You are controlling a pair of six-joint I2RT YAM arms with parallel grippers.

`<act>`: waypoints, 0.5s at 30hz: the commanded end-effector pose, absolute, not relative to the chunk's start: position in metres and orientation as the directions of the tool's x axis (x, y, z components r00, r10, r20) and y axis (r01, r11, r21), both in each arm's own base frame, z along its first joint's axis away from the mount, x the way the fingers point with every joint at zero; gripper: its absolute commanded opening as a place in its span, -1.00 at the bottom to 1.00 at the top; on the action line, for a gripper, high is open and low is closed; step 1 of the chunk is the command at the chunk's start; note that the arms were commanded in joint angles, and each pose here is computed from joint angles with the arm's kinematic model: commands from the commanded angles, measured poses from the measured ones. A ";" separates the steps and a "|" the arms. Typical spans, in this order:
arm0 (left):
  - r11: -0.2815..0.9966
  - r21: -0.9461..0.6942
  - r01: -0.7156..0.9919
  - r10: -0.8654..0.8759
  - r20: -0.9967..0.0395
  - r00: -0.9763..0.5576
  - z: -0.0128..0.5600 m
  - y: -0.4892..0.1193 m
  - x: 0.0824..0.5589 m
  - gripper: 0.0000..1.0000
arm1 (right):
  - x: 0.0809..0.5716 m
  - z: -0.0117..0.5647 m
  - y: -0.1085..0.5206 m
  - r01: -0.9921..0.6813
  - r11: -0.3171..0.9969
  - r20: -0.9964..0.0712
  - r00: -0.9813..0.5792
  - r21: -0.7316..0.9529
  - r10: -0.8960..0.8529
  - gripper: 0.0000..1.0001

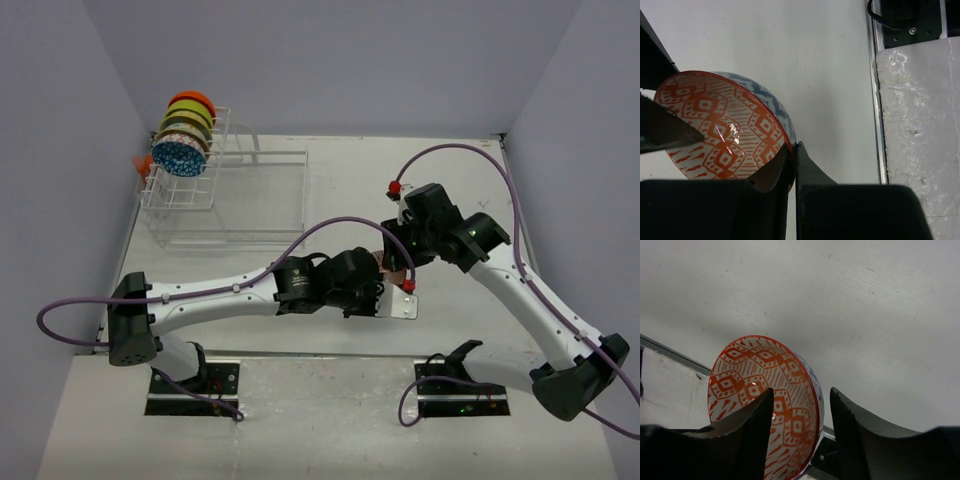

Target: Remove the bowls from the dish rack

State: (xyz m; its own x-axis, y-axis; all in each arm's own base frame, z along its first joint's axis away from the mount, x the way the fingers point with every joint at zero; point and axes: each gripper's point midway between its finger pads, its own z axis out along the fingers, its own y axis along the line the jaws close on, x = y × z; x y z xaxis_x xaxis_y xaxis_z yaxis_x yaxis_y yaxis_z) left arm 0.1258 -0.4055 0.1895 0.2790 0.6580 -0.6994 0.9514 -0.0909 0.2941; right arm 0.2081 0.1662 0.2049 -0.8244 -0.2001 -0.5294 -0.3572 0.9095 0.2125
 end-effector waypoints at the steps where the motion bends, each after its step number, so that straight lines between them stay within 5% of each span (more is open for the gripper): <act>1: -0.073 0.369 0.927 0.600 -0.726 0.336 0.221 -0.415 0.136 -1.00 | 0.207 0.204 0.155 -0.338 0.927 -0.529 -0.823 0.163 -0.207 -0.06; 7: -0.026 0.404 0.914 0.606 -0.721 0.336 0.228 -0.411 0.145 -1.00 | 0.207 0.184 0.150 -0.316 0.939 -0.493 -0.844 0.134 -0.214 -0.77; 12: 0.040 0.429 0.903 0.617 -0.721 0.315 0.234 -0.406 0.155 -1.00 | 0.214 0.185 0.150 -0.310 0.943 -0.528 -0.825 0.125 -0.201 -1.00; 14: 0.117 0.457 0.882 0.628 -0.722 0.291 0.238 -0.401 0.167 -0.68 | 0.219 0.192 0.151 -0.297 0.946 -0.565 -0.806 0.130 -0.175 -1.00; 15: 0.169 0.456 0.874 0.624 -0.736 0.264 0.242 -0.398 0.172 -0.16 | 0.225 0.201 0.154 -0.296 0.944 -0.614 -0.775 0.146 -0.149 -1.00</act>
State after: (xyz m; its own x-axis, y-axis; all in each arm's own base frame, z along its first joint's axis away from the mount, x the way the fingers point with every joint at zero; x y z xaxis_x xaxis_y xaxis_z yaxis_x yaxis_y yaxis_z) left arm 0.1401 -0.4004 0.1907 0.2885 0.6862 -0.6677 0.9326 -0.0434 0.3583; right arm 0.2125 0.1505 0.1819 -0.8326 -0.2096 -0.5126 -0.3152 0.9404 0.1274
